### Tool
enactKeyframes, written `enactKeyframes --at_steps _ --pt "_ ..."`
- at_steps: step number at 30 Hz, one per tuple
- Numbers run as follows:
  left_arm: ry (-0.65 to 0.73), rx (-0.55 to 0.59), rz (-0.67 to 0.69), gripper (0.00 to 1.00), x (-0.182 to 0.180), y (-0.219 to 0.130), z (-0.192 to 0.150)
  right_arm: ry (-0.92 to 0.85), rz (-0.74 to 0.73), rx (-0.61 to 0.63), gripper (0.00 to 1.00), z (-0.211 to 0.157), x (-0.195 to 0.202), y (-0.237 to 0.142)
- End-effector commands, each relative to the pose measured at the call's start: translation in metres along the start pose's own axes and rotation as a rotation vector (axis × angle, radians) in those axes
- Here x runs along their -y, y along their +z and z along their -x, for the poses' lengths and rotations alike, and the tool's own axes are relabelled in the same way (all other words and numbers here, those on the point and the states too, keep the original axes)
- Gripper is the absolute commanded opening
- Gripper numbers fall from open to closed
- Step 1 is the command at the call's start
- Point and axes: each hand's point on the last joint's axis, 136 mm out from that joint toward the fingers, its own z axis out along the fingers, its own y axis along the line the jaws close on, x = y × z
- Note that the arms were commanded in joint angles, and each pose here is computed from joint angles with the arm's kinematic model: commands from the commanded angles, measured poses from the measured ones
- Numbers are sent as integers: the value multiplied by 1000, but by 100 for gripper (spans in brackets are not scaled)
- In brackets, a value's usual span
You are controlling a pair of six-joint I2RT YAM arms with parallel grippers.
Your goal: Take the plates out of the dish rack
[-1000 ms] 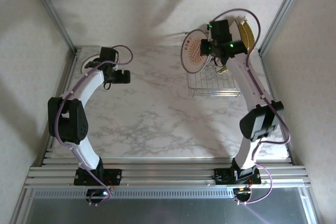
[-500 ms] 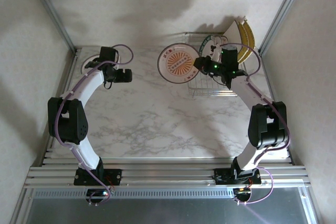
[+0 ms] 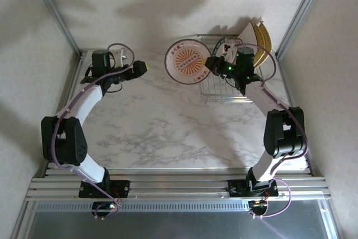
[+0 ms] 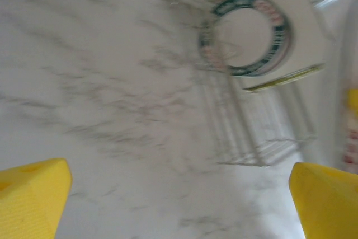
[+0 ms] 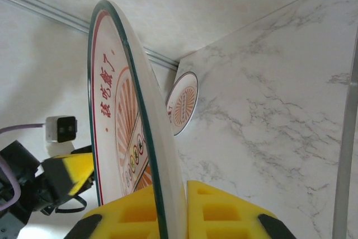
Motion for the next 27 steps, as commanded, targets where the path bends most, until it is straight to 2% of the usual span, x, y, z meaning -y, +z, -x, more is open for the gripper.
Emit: enactKeyframes --at_steps 1,7,13,27 --pt "-13 15 -276 98 51 -3 7 -36 82 -15 0 2 -24 10" --pt "-50 -1 -291 96 49 8 0 -49 104 -56 0 -8 -34 32" --pt "-78 -21 -284 89 44 19 -4 -51 127 -83 0 -12 -39 46" --pt "-98 -55 -271 64 39 35 -8 -68 136 -140 0 -18 -49 70"
